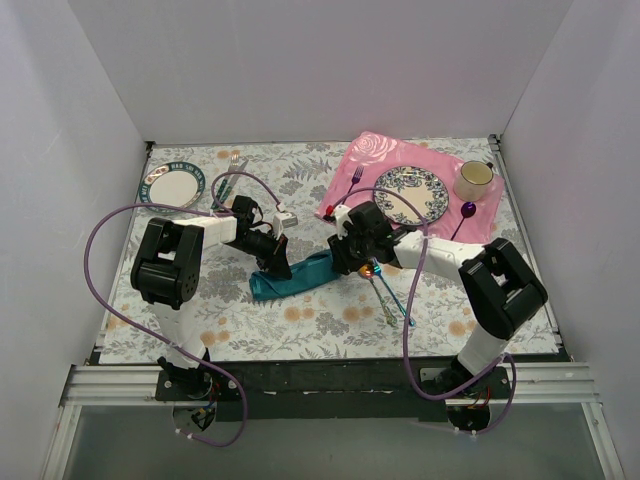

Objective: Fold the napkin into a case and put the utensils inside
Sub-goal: Stuff the 2/3-rectangle-folded napkin at the center of the board.

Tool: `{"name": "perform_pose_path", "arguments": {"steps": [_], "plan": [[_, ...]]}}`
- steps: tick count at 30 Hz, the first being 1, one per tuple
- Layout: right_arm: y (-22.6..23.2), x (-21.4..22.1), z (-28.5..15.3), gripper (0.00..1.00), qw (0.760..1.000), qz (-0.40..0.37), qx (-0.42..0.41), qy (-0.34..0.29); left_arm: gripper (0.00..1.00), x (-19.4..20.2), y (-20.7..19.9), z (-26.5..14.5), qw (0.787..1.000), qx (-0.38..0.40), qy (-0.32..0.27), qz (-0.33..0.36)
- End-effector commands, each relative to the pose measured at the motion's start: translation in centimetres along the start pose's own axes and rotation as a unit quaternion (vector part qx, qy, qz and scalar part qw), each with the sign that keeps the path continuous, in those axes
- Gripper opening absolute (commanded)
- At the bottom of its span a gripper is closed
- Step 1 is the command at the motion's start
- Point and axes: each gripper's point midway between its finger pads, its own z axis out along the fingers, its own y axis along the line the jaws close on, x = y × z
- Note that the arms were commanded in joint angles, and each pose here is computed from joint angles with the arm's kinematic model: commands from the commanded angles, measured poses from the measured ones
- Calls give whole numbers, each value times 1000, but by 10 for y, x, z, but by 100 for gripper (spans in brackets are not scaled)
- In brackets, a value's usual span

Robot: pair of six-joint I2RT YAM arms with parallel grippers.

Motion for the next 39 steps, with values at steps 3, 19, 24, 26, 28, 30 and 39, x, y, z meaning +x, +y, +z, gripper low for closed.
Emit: {"name": "perform_pose_path", "arguments": {"steps": [3, 19, 24, 26, 28, 30, 39], "plan": [[-11, -11, -23, 52, 995, -84, 24, -36, 0, 46, 31, 2, 995, -67, 75, -11], [0, -66, -16, 79, 945, -289, -15, -156, 0, 48, 31, 1, 995, -69, 78, -8], [-5, -71, -6, 74, 938, -309, -6, -156, 0, 46, 31, 0, 994, -70, 78, -6], [-5, -70, -2, 71, 935, -318, -5, -155, 0, 46, 31, 0, 995, -69, 78, -5], [-2, -68, 3, 69, 931, -332, -5, -152, 0, 46, 31, 1, 995, -68, 78, -6], [-2, -67, 5, 63, 927, -342, 1, -153, 0, 46, 31, 1, 995, -68, 78, -6], [-5, -53, 20, 46, 913, -382, 28, -138, 0, 48, 31, 0, 994, -70, 81, -4]]}}
